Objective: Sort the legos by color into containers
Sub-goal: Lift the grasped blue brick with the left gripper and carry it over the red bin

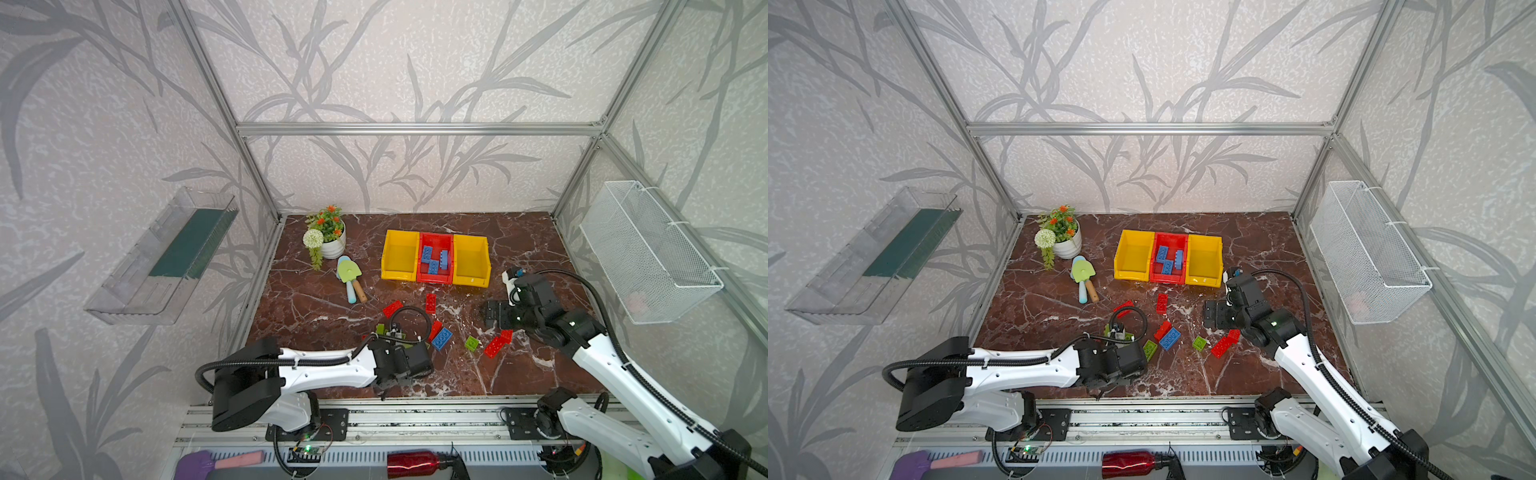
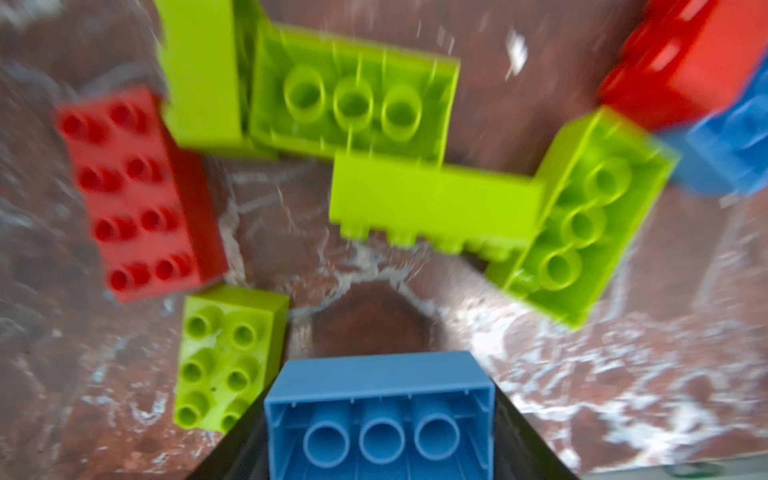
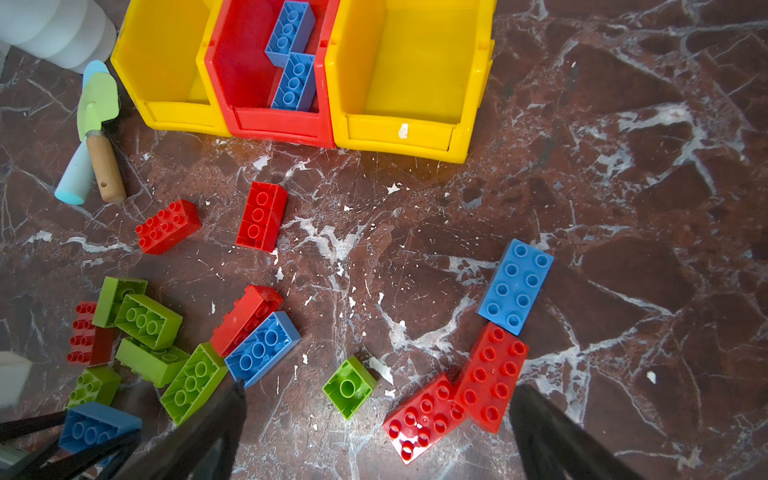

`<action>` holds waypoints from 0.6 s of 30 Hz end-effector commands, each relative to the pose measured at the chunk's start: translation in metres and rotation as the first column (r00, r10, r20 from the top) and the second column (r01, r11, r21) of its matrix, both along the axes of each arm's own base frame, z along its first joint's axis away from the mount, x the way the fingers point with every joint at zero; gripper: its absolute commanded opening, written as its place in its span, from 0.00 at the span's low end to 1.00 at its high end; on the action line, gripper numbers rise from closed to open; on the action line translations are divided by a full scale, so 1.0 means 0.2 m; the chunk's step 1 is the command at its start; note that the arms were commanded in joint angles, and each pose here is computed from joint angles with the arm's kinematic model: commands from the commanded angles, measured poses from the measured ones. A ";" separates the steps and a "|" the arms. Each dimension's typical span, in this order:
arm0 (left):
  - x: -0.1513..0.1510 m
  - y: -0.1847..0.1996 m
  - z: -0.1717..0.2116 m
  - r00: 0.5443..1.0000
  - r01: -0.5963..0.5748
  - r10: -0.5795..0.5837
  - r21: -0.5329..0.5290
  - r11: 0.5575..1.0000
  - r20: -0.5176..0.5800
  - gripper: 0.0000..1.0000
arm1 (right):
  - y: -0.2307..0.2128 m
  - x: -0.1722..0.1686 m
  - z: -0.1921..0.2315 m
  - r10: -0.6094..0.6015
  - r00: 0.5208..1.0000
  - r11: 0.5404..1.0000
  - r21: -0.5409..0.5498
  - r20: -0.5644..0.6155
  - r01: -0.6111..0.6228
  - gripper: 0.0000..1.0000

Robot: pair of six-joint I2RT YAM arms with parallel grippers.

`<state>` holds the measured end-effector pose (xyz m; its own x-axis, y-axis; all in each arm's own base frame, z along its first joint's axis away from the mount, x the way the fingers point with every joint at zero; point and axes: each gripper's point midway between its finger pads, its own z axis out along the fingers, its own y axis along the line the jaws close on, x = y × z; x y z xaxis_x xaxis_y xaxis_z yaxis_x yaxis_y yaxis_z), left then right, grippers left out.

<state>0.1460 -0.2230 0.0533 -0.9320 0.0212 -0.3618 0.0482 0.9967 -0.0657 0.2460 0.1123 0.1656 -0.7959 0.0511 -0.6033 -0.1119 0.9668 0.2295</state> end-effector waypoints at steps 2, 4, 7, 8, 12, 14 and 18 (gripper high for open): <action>0.20 0.06 0.22 0.992 0.004 -0.007 0.022 1.000 0.125 0.41 | -0.02 -0.02 0.02 -0.006 1.000 1.000 0.003 0.005 0.006 0.99; 0.32 0.04 0.31 0.988 0.001 0.000 -0.003 1.000 0.152 0.41 | -0.03 -0.03 0.02 -0.011 1.000 1.000 0.008 0.004 0.011 0.99; 0.51 0.01 0.43 0.983 0.003 0.001 -0.020 1.000 0.185 0.41 | -0.03 -0.03 0.01 -0.015 1.000 1.000 0.019 0.002 0.015 0.99; 0.57 -0.02 0.46 0.981 0.006 -0.001 -0.027 1.000 0.193 0.41 | -0.03 -0.03 0.01 -0.017 1.000 1.000 0.020 -0.002 0.017 0.99; 0.83 -0.14 0.57 0.976 0.044 -0.033 -0.045 0.998 0.217 0.42 | -0.03 -0.03 0.00 -0.024 1.000 0.999 0.026 -0.007 0.024 0.99; 0.96 -0.21 0.61 0.972 0.063 -0.050 -0.048 0.997 0.228 0.41 | -0.04 -0.03 0.00 -0.030 1.000 0.999 0.030 -0.010 0.030 0.99; 1.22 -0.32 0.66 0.972 0.080 -0.067 -0.053 0.995 0.225 0.41 | -0.05 -0.02 -0.02 -0.043 0.999 0.998 0.035 -0.020 0.044 0.99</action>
